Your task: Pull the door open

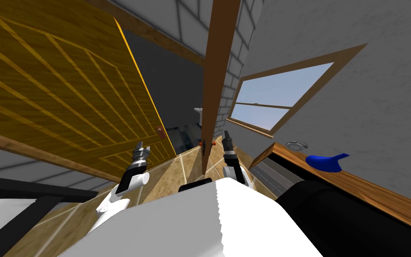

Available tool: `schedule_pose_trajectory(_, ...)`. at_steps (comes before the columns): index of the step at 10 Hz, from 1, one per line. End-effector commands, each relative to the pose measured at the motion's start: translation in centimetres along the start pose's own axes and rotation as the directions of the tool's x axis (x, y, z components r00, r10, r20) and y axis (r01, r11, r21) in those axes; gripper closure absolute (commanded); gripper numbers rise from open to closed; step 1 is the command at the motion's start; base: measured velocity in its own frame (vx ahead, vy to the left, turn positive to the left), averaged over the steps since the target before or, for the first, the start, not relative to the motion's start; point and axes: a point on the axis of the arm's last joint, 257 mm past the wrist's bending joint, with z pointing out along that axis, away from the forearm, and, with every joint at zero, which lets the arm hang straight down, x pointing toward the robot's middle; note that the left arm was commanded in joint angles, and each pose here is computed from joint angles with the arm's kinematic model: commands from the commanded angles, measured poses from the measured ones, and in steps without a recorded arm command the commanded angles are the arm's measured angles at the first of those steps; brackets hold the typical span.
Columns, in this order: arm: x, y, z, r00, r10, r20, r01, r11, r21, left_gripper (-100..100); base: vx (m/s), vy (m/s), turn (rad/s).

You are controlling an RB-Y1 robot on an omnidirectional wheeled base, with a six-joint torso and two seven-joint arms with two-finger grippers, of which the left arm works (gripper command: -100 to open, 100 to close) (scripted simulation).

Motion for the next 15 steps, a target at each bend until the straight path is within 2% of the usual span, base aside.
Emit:
schedule_pose_trajectory(1, -0.7, 1.0, 0.05, 0.9999, 0.004, 0.011, -0.004, 0.9997, -0.022, -100, 0.045, 0.013, -0.065)
schedule_pose_trajectory(3, -2.7, 1.9, 0.94, 0.9991, 0.014, 0.039, -0.013, 0.999, -0.042, -100, 0.063, 0.014, -0.151)
schedule_pose_trajectory(5, -3.0, 3.0, 0.49, 0.9988, 0.018, 0.044, -0.015, 0.9977, -0.066, -100, 0.044, 0.02, -0.007)
schedule_pose_trajectory(6, -4.0, 3.4, 0.93, 0.998, 0.023, 0.059, -0.018, 0.997, -0.075, -100, 0.038, 0.003, -0.112)
schedule_pose_trajectory(7, -4.2, 3.9, 0.67, 0.9978, 0.025, 0.062, -0.019, 0.996, -0.088, -100, 0.039, 0.007, -0.06)
schedule_pose_trajectory(9, -6.3, 4.9, 1.23, 0.9949, 0.034, 0.095, -0.023, 0.9933, -0.113, -100, 0.06, 0.018, -0.126)
schedule_pose_trajectory(10, -6.5, 5.6, 0.9, 0.9945, 0.037, 0.098, -0.024, 0.9915, -0.128, -100, 0.059, 0.023, -0.055)
schedule_pose_trajectory(11, -7.6, 6.0, 1.17, 0.9925, 0.041, 0.115, -0.025, 0.99, -0.139, -100, 0.055, 0.02, -0.083)
schedule_pose_trajectory(12, -7.7, 6.3, 0.98, 0.9922, 0.042, 0.117, -0.025, 0.9889, -0.147, -100, 0.043, 0.013, -0.052)
schedule_pose_trajectory(13, -8.6, 6.5, 1.31, 0.9902, 0.045, 0.132, -0.025, 0.988, -0.153, -100, 0.051, 0.009, -0.085)
schedule_pose_trajectory(14, -8.8, 7.0, 1.01, 0.9896, 0.048, 0.136, -0.025, 0.986, -0.165, -100, 0.043, 0.017, -0.055)
schedule_pose_trajectory(15, -9.7, 7.2, 1.26, 0.9873, 0.05, 0.151, -0.024, 0.9848, -0.172, -100, 0.049, 0.02, -0.089)
